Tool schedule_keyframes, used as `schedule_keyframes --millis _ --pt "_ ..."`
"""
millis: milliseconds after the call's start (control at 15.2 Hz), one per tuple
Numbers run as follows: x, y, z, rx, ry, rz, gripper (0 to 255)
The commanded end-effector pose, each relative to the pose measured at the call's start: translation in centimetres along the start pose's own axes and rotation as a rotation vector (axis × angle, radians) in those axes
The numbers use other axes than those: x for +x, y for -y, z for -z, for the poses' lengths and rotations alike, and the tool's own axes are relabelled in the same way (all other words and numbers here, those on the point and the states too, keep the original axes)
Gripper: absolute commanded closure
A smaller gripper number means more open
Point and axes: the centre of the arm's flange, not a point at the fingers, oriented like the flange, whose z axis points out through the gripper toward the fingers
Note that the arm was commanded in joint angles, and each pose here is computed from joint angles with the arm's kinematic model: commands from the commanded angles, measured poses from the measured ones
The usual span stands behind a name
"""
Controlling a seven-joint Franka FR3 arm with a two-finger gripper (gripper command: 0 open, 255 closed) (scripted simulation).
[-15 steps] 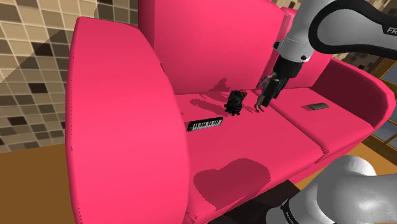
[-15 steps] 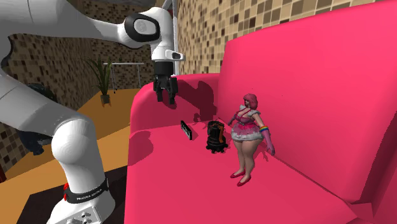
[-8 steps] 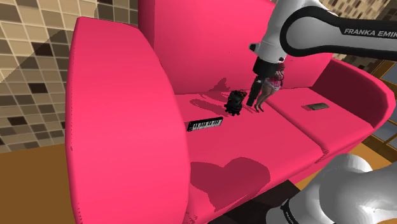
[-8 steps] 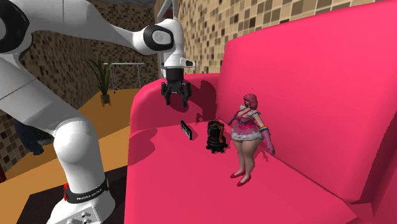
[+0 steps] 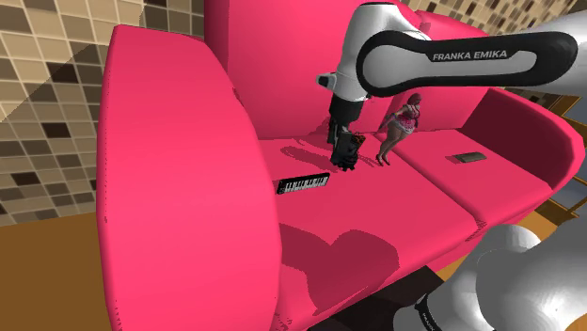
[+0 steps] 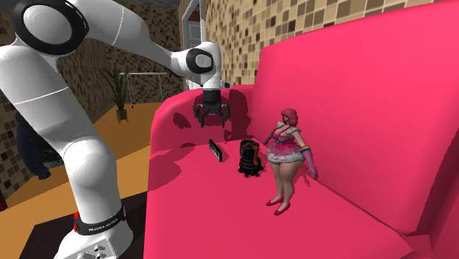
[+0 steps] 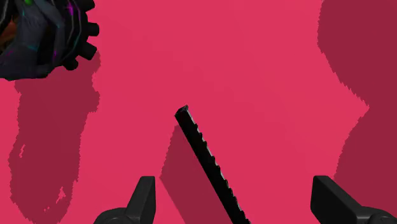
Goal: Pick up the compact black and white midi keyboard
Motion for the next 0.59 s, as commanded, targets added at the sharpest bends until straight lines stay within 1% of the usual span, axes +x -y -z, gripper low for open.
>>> schedule_keyframes --millis 0,396,462,528 --pt "2.4 0.2 -1.2 -0.001 0.001 0.117 0" --pt "9.4 2.7 -4.2 -0.003 0.005 0.453 0" --pt "10.1 3.1 -4.6 -0.004 0.005 0.493 0" --pt "10.1 3.1 -5.1 -0.004 0.005 0.493 0"
